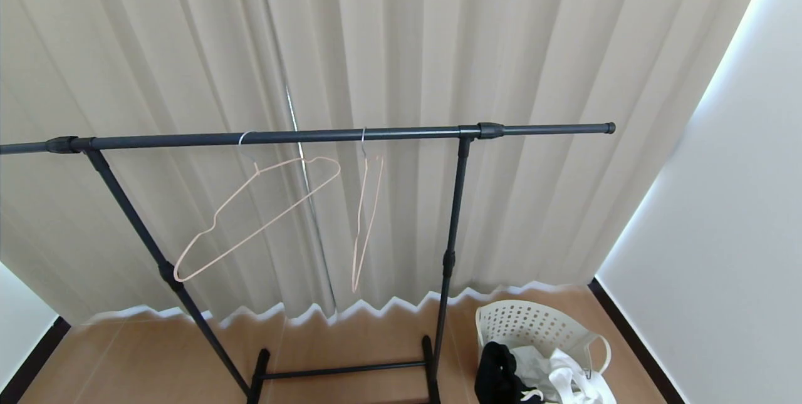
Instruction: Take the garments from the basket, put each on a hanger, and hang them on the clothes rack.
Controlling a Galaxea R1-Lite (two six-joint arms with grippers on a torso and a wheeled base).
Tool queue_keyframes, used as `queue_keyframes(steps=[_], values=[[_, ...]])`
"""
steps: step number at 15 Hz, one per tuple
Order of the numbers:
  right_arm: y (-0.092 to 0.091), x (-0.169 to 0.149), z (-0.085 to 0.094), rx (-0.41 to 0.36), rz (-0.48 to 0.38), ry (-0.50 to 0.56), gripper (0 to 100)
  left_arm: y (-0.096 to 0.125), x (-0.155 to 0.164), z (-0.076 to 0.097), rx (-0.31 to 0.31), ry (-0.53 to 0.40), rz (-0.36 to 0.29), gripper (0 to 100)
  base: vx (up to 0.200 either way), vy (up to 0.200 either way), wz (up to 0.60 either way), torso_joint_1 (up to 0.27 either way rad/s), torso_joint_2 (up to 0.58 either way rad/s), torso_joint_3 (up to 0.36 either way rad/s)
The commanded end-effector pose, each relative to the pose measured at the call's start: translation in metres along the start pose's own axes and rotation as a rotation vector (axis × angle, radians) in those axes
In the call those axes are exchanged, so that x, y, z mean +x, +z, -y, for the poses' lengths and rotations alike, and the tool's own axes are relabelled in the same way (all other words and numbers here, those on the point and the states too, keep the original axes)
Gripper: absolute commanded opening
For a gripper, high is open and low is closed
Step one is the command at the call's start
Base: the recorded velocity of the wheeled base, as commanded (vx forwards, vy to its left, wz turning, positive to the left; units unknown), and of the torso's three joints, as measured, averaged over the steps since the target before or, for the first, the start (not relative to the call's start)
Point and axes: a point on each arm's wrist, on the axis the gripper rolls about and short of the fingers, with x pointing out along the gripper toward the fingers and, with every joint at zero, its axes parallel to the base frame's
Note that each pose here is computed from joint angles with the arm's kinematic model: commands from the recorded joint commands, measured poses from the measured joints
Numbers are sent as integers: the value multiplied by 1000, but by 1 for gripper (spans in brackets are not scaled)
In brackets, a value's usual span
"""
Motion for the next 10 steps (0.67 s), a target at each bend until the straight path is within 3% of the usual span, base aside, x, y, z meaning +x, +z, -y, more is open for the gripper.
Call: queue_keyframes(steps=[1,10], values=[[0,0,0,0,-1,1,100,0,0,0,0,0,-2,100,0,0,0,0,0,0],[0,0,0,9,-1,-2,100,0,0,0,0,0,-2,100,0,0,0,0,0,0]])
